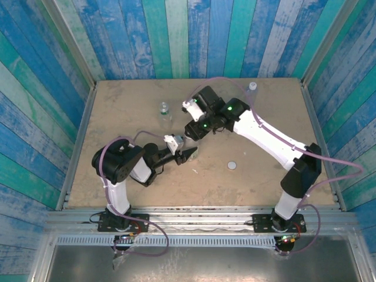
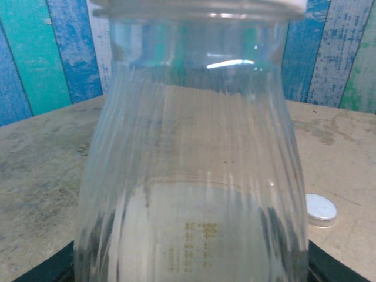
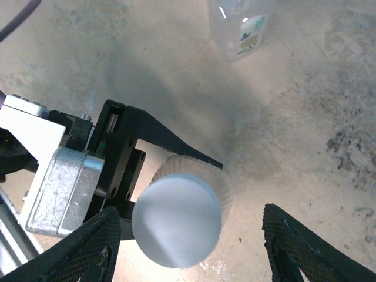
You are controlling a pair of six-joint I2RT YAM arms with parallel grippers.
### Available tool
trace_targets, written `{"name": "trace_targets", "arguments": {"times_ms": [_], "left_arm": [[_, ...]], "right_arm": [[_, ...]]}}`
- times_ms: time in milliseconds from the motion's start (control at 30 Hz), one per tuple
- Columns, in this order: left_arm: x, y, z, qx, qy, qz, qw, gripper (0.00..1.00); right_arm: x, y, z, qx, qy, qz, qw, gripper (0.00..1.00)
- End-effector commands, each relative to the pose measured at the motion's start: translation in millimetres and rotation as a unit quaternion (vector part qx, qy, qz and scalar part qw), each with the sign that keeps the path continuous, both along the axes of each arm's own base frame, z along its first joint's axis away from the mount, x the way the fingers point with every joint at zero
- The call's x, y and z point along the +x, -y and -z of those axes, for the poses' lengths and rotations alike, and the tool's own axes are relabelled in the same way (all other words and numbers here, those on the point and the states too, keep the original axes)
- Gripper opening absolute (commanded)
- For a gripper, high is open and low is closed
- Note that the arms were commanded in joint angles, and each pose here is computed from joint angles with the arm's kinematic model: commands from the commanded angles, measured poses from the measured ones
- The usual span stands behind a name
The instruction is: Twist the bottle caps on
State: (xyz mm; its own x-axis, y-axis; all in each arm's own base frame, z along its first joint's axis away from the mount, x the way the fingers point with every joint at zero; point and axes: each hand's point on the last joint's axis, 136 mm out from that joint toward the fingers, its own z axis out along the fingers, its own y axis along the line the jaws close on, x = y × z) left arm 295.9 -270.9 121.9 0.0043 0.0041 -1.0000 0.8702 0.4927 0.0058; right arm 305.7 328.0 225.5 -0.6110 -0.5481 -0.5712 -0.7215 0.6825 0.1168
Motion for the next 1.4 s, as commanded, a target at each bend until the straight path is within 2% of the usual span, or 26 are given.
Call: {"name": "trace_targets", "arguments": {"times_ms": [0,133,400,667,1033,1300,1367], "left_arm": [[-9.4,10.9,19.4,0.016,-0.031,0.046,0.998,0.57],[-10.0,13.1,20.0,0.015,-0.032,0.054,0.998,0.57],[-11.5,16.3,20.9,0.014,-0.035,0.067,0.997,0.57],[-11.3,17.2,23.1,0.019,-0.038,0.07,0.997,0.58],[-10.4,18.0,26.0,0.021,-0.043,0.071,0.996,0.58],[-6.4,19.7,29.3,0.015,-0.065,0.068,0.995,0.56],[-5.9,19.5,30.0,0.014,-0.07,0.066,0.995,0.56]], "right_arm": [[6.5,14.1,-10.6,0.048,-0.009,0.037,0.998,0.64],[4.7,23.3,-5.5,0.061,-0.025,0.042,0.997,0.6],[0.3,16.0,5.4,0.064,-0.046,0.021,0.997,0.6],[0.9,19.4,19.0,0.044,-0.054,0.023,0.997,0.5],[-5.7,16.2,30.3,0.043,-0.079,0.011,0.996,0.41],[-14.6,22.7,38.7,0.039,-0.093,0.016,0.995,0.21],[-17.0,24.4,39.7,0.039,-0.097,0.019,0.994,0.19]]}}
